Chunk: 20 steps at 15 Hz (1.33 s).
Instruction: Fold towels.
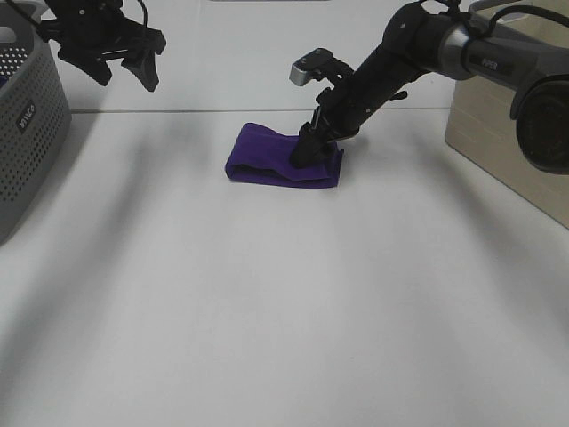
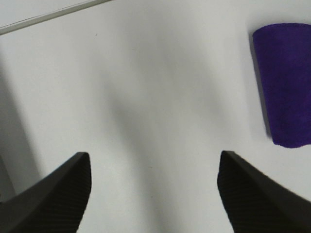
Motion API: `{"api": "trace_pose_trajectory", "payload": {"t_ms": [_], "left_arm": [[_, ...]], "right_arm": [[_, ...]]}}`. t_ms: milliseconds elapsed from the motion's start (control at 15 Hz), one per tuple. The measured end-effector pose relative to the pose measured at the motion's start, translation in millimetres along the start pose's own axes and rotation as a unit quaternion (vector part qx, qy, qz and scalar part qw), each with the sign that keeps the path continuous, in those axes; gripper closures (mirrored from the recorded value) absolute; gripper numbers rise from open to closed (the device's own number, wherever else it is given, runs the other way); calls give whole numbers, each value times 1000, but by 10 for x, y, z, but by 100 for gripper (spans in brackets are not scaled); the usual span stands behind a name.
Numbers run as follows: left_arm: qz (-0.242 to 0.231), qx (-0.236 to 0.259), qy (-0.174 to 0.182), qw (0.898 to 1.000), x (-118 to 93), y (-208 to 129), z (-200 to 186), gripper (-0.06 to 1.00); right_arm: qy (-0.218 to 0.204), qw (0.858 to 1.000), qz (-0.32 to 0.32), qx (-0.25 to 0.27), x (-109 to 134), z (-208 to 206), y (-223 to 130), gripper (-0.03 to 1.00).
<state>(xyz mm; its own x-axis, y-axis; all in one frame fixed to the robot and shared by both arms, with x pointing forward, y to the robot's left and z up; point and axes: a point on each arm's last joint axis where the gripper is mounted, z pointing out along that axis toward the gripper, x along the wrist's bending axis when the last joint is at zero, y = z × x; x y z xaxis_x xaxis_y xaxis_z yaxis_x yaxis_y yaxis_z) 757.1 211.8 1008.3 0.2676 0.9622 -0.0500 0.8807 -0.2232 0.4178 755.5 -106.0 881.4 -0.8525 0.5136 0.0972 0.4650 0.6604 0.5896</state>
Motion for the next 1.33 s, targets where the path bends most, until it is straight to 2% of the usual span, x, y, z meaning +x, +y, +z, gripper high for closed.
{"api": "trace_pose_trajectory", "payload": {"t_ms": [267,467,600,667,733,800,867,1000,1067,1200,1333], "left_arm": [[0,0,0,1000,0,1,0,28],[0,0,0,1000,0,1,0,27],[3,-1,0,1000,-1,3,-10,27],[12,-4,0,1000,-3,10,-42,27],[19,-11,2,1000,-7,26,-120,27],[23,-21,7,999,-9,46,-231,27],[29,-35,28,999,11,73,-423,22],[29,-58,58,996,37,102,-693,15],[26,-69,64,995,54,100,-848,14],[21,-83,69,994,76,39,-1181,14],[16,-88,76,993,127,-129,-1557,14]], "right_arm": [[5,1000,6,5,-33,32,-59,21],[7,1000,-15,-2,23,-249,136,21],[1,999,-26,-40,122,-716,470,21],[-7,998,-9,-57,186,-980,626,21],[-23,998,26,-60,231,-1214,730,19],[-58,995,74,-45,258,-1432,781,16],[-138,981,138,-11,272,-1794,793,10],[-239,956,172,-5,259,-2268,801,8],[-263,945,191,-24,242,-2541,789,7],[-279,926,245,-62,108,-3014,628,7],[-300,901,307,-58,-83,-3452,199,7]]}}
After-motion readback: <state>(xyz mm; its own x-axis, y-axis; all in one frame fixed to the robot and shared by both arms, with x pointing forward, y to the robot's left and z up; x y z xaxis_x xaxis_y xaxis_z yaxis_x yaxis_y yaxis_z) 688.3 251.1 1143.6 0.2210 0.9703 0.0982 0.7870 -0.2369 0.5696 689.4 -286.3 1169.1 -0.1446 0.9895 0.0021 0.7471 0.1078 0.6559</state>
